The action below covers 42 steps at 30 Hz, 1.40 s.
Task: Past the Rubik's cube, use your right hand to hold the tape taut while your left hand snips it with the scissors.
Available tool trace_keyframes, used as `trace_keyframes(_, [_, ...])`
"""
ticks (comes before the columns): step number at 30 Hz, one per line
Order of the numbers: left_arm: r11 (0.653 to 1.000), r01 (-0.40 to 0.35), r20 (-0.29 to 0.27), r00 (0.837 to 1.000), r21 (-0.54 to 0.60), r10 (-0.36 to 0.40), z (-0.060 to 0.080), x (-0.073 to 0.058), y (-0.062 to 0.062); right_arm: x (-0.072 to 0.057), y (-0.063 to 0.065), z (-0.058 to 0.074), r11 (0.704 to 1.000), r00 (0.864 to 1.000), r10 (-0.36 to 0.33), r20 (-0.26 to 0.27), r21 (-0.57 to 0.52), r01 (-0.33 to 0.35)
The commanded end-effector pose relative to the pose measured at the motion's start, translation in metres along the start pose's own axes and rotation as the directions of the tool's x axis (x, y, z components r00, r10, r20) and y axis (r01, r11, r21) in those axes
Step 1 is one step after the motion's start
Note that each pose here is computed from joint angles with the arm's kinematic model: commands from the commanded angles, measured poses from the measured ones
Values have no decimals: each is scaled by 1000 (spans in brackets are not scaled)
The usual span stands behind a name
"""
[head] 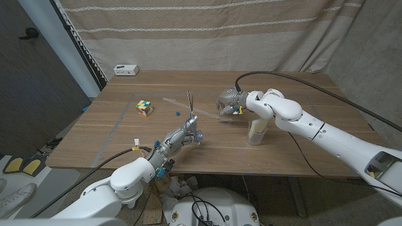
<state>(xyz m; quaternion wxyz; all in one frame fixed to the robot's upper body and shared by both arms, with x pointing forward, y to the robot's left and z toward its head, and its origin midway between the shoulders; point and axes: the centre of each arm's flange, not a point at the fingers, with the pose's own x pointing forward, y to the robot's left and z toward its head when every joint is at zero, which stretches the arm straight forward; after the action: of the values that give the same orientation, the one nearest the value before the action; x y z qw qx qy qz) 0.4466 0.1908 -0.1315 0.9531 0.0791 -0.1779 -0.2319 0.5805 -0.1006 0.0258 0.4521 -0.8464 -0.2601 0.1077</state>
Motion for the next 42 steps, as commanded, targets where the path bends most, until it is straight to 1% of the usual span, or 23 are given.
trace_keyframes(1, [1000,5,2,1000,-5,-5,-1,0,1,7,-4,8,1000,1000,-4,-17,-21,3])
trace_keyframes(13, [1000,-3,-2,1000,-9,3,-3,-2,0,15,-5,16,999,1000,4,-17,-46,-5])
trace_keyframes(18, [1000,-6,0,1000,-12,6,-4,-3,-1,18,-4,15,999,1000,17,-21,-46,-18])
trace_keyframes(22, [1000,-7,0,1000,-11,7,-4,-3,-2,20,-2,14,999,999,25,-21,-40,-26])
trace_keyframes(28, [1000,-9,-1,1000,-12,9,-4,-4,-2,24,5,17,999,999,31,-16,-34,-32])
trace_keyframes(42, [1000,-11,-1,1000,-13,11,-4,-6,-1,29,10,16,999,1000,18,-23,-46,-19])
